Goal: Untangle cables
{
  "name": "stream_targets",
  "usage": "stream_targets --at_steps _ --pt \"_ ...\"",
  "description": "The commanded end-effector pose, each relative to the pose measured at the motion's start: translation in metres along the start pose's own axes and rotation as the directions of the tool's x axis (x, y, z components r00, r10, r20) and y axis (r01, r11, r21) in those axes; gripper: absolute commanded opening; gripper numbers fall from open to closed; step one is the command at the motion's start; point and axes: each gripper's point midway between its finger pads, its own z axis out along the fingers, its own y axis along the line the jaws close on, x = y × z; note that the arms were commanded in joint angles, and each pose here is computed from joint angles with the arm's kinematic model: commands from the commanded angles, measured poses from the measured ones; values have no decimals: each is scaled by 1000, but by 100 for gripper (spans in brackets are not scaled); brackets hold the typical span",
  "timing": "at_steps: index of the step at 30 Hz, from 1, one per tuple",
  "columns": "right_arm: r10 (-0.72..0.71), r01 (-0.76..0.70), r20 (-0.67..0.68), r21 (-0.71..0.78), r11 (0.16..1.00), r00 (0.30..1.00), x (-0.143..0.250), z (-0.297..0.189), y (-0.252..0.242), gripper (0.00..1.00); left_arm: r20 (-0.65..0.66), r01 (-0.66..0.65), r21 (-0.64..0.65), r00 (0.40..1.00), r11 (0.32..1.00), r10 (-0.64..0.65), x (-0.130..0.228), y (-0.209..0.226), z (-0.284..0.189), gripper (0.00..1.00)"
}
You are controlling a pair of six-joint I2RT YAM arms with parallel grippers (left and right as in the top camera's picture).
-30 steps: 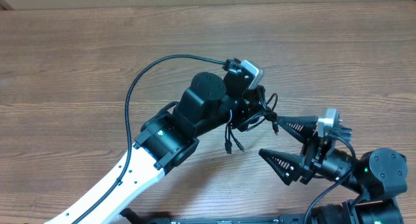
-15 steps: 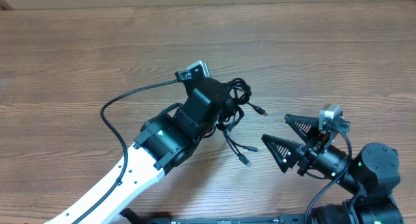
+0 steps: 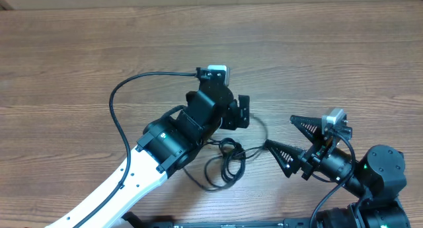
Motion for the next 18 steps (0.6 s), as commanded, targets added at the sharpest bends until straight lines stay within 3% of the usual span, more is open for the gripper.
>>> stream_targets --at_steps 1,5,8,12,18 --pt "3 -3 14 -7 1000 1000 -5 -2 4 100 37 -62 -40 997 997 63 -10 5 -9 100" --pt "34 -35 19 49 998 999 -4 -2 -6 100 -34 -95 -80 995 992 92 6 17 -10 100" --pt "162 -173 68 212 962 984 -4 -6 -36 100 -140 -121 -121 985 985 104 30 31 -13 100" --pt "372 -423 203 368 828 906 0 -18 -71 100 -258 -110 -133 963 985 73 57 38 -13 100" --pt "398 -454 218 377 808 891 2 -19 -74 100 -419 -166 -210 905 963 65 95 55 20 97"
